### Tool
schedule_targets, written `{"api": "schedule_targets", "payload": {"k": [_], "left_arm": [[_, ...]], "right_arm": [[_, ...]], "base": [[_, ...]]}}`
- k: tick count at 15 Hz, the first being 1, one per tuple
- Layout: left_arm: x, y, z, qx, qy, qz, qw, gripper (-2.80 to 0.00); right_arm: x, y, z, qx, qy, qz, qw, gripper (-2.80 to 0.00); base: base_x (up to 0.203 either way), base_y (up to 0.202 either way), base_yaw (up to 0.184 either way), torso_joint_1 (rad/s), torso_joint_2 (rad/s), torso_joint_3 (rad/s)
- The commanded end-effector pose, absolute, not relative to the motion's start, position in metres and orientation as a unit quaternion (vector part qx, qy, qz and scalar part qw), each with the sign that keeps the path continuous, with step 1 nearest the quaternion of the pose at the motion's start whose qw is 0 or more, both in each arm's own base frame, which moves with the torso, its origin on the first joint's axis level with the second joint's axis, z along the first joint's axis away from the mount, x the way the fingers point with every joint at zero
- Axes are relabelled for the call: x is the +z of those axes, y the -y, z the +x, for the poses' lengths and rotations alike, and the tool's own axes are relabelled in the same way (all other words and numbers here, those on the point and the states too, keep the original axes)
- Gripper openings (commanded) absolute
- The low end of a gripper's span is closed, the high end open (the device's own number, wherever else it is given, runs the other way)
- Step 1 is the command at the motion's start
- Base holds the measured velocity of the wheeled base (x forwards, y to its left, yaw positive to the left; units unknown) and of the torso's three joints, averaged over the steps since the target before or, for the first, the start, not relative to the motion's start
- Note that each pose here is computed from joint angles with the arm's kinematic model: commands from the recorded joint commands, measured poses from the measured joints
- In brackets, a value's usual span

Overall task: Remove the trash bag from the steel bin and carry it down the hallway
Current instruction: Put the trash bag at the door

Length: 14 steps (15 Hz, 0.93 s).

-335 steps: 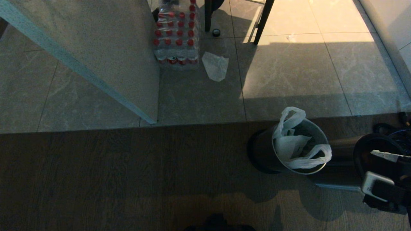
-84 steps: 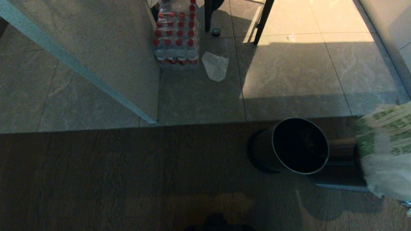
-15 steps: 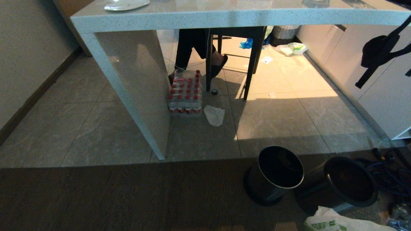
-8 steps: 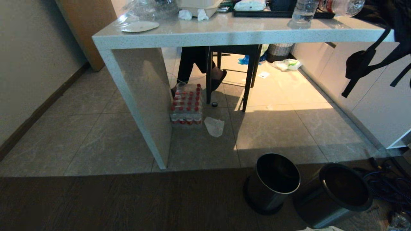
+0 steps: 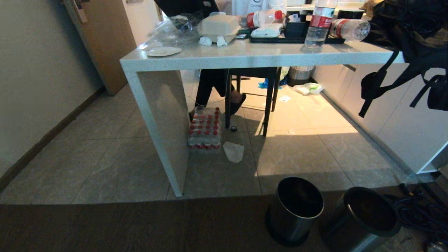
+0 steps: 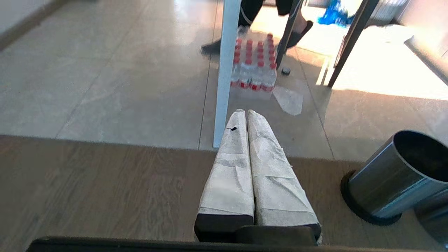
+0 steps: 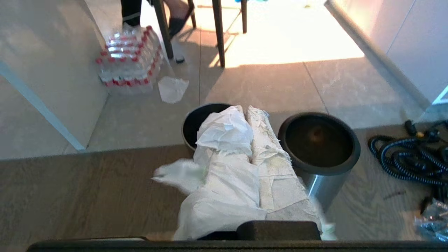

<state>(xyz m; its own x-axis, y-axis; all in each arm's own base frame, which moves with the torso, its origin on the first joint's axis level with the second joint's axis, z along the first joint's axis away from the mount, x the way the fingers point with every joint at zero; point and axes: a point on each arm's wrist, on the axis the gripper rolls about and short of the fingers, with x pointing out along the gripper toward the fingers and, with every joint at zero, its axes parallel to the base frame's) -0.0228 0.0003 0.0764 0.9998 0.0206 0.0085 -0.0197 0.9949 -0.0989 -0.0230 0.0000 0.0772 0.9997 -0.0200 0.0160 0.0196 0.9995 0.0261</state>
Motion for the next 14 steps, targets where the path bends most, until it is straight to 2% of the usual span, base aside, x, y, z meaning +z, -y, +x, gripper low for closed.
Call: {"api": "schedule_targets", "payload": {"k": [1, 8, 14], "left_arm": [[0.0761, -0.0003, -0.0227, 0.011, 0.005, -0.050, 0.999, -2.80], [0.0764, -0.0002, -0.0228, 0.010, 0.005, -0.050, 0.999, -2.80], [0.0761, -0.0003, -0.0228, 0.011, 0.004, -0.041, 0.999, -2.80]], "right_arm": [[0.0768, 0.0000, -0.0230, -0.010, 0.009, 0.013, 1.000, -2.80], [0.0772, 0.0000, -0.0232, -0.010, 0.009, 0.013, 1.000, -2.80], [0.0770, 0.0000, -0.0231, -0.010, 0.009, 0.013, 1.000, -2.80]], "base": [[0.000, 0.000, 0.000, 0.002, 0.00, 0.198], [0.000, 0.000, 0.000, 0.001, 0.00, 0.190], [0.000, 0.000, 0.000, 0.001, 0.00, 0.025]]}}
